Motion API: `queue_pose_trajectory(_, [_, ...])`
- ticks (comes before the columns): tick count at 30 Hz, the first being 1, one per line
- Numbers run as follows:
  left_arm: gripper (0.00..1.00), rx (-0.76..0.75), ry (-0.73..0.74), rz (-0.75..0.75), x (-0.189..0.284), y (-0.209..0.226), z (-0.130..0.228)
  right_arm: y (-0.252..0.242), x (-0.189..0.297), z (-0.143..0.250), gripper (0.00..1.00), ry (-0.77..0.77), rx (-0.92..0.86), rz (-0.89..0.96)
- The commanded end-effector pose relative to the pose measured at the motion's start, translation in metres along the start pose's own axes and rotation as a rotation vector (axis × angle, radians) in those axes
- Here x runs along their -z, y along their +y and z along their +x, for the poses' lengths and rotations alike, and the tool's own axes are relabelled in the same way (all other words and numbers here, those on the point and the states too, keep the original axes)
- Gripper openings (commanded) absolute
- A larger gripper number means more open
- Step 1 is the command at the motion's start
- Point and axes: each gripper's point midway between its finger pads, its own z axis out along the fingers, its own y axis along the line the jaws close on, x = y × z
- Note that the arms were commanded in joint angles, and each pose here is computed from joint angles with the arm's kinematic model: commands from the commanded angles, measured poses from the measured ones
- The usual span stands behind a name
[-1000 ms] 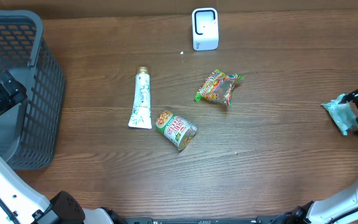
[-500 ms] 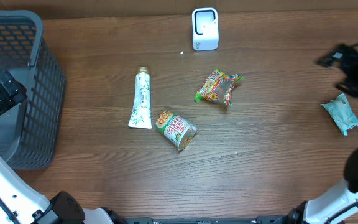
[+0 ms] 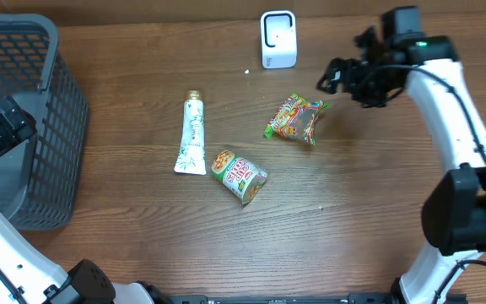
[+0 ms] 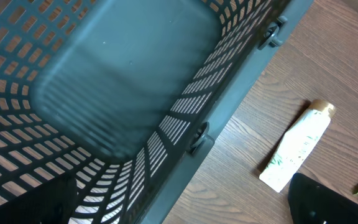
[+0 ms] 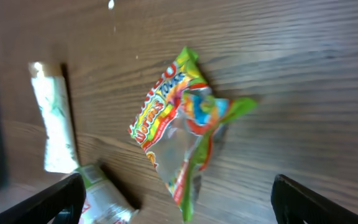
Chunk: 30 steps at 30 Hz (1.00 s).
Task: Scan the item barcode
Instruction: 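Reach the right gripper to the Haribo gummy bag and grasp it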
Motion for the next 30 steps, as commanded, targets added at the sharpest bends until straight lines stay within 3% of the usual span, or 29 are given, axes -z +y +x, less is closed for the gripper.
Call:
queue_pose_trajectory(1, [1.00, -0.014, -0.005, 0.003, 0.001, 0.000, -0.001, 0.012, -0.012, 0.004, 0.94, -0.016, 0.152, 0.114])
queue_pose_trajectory(5, [1.00, -0.014, -0.005, 0.003, 0.001, 0.000, -0.001, 0.024, -0.023, 0.010, 0.94, -0.029, 0.336, 0.279])
queue_pose_trajectory(9, [0.99, -0.014, -0.005, 0.003, 0.001, 0.000, -0.001, 0.060, -0.038, 0.029, 0.86, 0.013, 0.612, 0.253])
queue_pose_trajectory(15, [1.00, -0.014, -0.005, 0.003, 0.001, 0.000, -0.001, 0.091, -0.057, 0.050, 0.84, 0.043, 0.884, 0.232])
queue_pose_trajectory(24, [1.00, -0.014, -0.005, 0.003, 0.001, 0.000, -0.001, 0.084, -0.098, 0.061, 0.79, 0.112, 0.959, 0.238])
queue_pose_trajectory(30, [1.00, -0.014, -0.005, 0.003, 0.001, 0.000, -0.001, 0.042, -0.126, 0.052, 0.76, 0.160, 0.961, 0.430])
